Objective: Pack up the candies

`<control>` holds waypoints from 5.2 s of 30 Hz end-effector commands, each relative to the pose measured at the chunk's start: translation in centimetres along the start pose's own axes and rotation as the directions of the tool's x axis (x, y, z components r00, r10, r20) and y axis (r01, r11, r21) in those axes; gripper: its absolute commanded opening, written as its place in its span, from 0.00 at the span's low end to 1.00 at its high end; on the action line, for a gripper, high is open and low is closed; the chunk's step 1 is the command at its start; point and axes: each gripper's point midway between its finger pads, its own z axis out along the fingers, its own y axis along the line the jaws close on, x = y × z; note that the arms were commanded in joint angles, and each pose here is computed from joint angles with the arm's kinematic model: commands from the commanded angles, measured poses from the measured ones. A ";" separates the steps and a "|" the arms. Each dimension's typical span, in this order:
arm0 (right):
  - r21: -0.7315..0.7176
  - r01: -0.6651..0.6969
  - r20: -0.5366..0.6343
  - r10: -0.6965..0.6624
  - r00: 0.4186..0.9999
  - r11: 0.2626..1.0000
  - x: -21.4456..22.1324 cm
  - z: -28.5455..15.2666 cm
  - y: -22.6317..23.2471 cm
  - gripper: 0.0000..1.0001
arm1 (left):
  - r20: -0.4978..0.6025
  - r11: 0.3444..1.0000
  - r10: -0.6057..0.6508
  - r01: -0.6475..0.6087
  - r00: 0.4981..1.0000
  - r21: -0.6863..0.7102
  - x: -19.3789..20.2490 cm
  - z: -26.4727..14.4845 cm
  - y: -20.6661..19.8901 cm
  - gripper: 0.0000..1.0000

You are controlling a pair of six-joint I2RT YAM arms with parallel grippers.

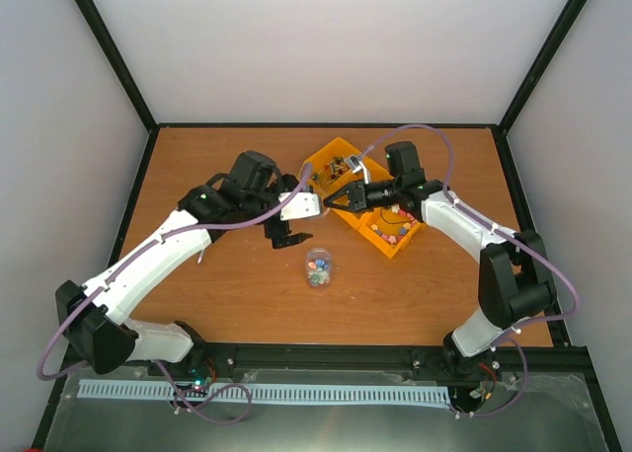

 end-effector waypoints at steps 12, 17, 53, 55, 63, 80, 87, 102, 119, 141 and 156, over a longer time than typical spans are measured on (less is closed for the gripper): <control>-0.105 0.087 -0.032 -0.091 0.995 0.991 1.9 0.9 4.6 0.03 | -0.023 0.984 0.143 -0.144 0.989 -0.101 -0.7 0.8 1.5 1.00; -0.123 0.090 -0.046 -0.097 0.994 0.988 2.3 1.1 5.0 0.03 | -0.043 0.979 0.183 -0.186 0.982 -0.087 -0.3 1.1 1.1 0.97; -0.153 0.075 -0.058 -0.085 0.995 0.985 3.2 1.0 5.4 0.38 | -0.066 0.977 0.188 -0.193 0.980 -0.093 -0.3 1.8 0.5 0.60; -0.130 0.109 -0.051 -0.116 0.992 0.985 3.3 0.8 5.2 0.55 | -0.066 0.985 0.157 -0.161 0.985 -0.064 0.1 1.9 -0.2 0.59; 0.020 0.306 -0.068 -0.304 0.950 0.952 4.0 -1.2 3.0 0.81 | -0.099 1.000 -0.013 0.015 0.995 0.011 2.6 2.2 -2.4 0.60; 0.321 0.572 -0.036 -0.594 0.803 0.754 5.3 -4.8 -0.1 0.97 | -0.167 0.944 -0.208 0.243 0.964 0.224 4.1 4.3 -6.6 0.60; 0.414 0.594 -0.056 -0.632 0.773 0.689 5.3 -6.1 -1.4 1.00 | -0.205 0.940 -0.190 0.239 0.960 0.245 4.7 5.5 -7.7 0.60; 0.506 0.577 -0.073 -0.635 0.769 0.640 5.4 -7.7 -3.8 1.00 | -0.217 0.925 -0.215 0.270 0.952 0.269 4.9 7.0 -8.2 0.62; 0.495 0.567 -0.061 -0.625 0.778 0.658 5.5 -7.6 -3.8 1.00 | -0.234 0.932 -0.181 0.242 0.955 0.269 5.0 8.0 -8.6 0.64; 0.491 0.560 -0.061 -0.614 0.787 0.668 5.6 -7.6 -4.0 1.00 | -0.262 0.937 -0.159 0.229 0.952 0.265 3.8 6.6 -8.4 1.00; 0.529 0.536 -0.040 -0.612 0.790 0.658 3.8 -8.6 -4.2 1.00 | -0.153 0.945 -0.159 0.195 0.975 0.263 0.9 4.3 -7.5 0.56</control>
